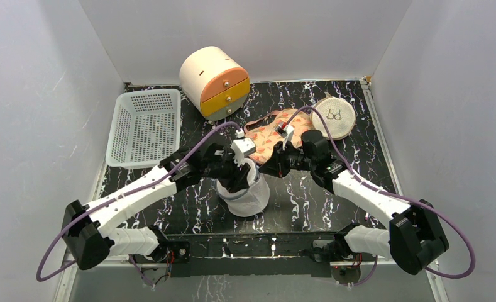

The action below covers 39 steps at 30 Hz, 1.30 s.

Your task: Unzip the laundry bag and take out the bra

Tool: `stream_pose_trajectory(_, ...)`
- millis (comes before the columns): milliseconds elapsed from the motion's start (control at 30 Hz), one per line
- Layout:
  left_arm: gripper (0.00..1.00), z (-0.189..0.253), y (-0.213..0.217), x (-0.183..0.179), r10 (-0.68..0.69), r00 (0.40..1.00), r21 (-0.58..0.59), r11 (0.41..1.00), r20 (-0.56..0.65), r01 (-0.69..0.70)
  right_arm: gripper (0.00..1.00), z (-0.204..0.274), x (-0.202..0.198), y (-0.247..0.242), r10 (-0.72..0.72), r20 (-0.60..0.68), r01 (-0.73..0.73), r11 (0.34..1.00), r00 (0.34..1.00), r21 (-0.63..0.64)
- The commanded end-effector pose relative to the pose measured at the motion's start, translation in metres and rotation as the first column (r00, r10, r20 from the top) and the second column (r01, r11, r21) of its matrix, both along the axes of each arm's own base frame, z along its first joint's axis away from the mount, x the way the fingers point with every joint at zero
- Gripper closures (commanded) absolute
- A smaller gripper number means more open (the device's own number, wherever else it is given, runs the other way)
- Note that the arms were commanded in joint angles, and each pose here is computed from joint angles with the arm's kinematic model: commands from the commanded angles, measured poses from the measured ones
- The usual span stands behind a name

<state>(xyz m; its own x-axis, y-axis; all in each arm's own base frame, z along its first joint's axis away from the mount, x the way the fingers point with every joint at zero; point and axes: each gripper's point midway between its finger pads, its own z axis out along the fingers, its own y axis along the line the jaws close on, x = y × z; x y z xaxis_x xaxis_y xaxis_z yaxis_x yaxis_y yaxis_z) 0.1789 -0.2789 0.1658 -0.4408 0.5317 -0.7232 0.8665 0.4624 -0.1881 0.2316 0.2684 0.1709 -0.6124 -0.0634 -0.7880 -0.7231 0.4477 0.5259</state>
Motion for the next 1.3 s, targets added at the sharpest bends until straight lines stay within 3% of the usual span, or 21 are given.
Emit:
stream_pose_trajectory(0,0.52,0.041,-0.015,-0.008,0.007,0.999,-0.139,0.99,-0.037,-0.012,1.0,0.033,0.006,0.007,0.007,0.113,-0.011,0.999,0.994,0.034)
stream_pose_trajectory(167,0.52,0.039,-0.02,0.006,0.19,0.966,-0.085,0.975,-0.174,-0.207,1.0,0.037,0.002,0.011,0.002,0.104,-0.004,1.0,0.995,0.02)
stream_pose_trajectory(300,0.5,0.033,-0.026,0.004,0.261,0.924,-0.099,0.95,-0.279,-0.298,1.0,0.04,0.003,0.009,-0.022,0.112,0.02,1.0,0.993,0.018)
stream_pose_trajectory(567,0.47,0.036,-0.042,0.004,0.277,0.885,-0.162,0.92,-0.375,-0.357,1.0,0.045,0.001,0.012,-0.018,0.125,0.013,0.999,0.992,0.038)
stream_pose_trajectory(733,0.51,0.025,-0.04,0.01,0.318,0.875,-0.127,0.914,-0.366,-0.385,1.0,0.046,-0.002,0.013,-0.018,0.131,0.011,0.999,0.991,0.053)
stream_pose_trajectory(1000,0.71,0.009,-0.033,0.016,0.349,0.88,-0.038,0.924,-0.323,-0.38,1.0,0.051,-0.006,0.013,-0.012,0.142,0.003,0.998,0.99,0.065)
stream_pose_trajectory(1200,1.0,0.016,-0.03,0.02,0.313,0.913,-0.035,0.942,-0.261,-0.333,1.0,0.047,-0.001,0.012,-0.033,0.131,0.026,0.998,0.991,0.053)
stream_pose_trajectory(1267,1.0,0.022,-0.027,0.023,0.302,0.929,-0.028,0.949,-0.215,-0.315,1.0,0.05,0.001,0.011,-0.052,0.132,0.046,0.997,0.99,0.055)
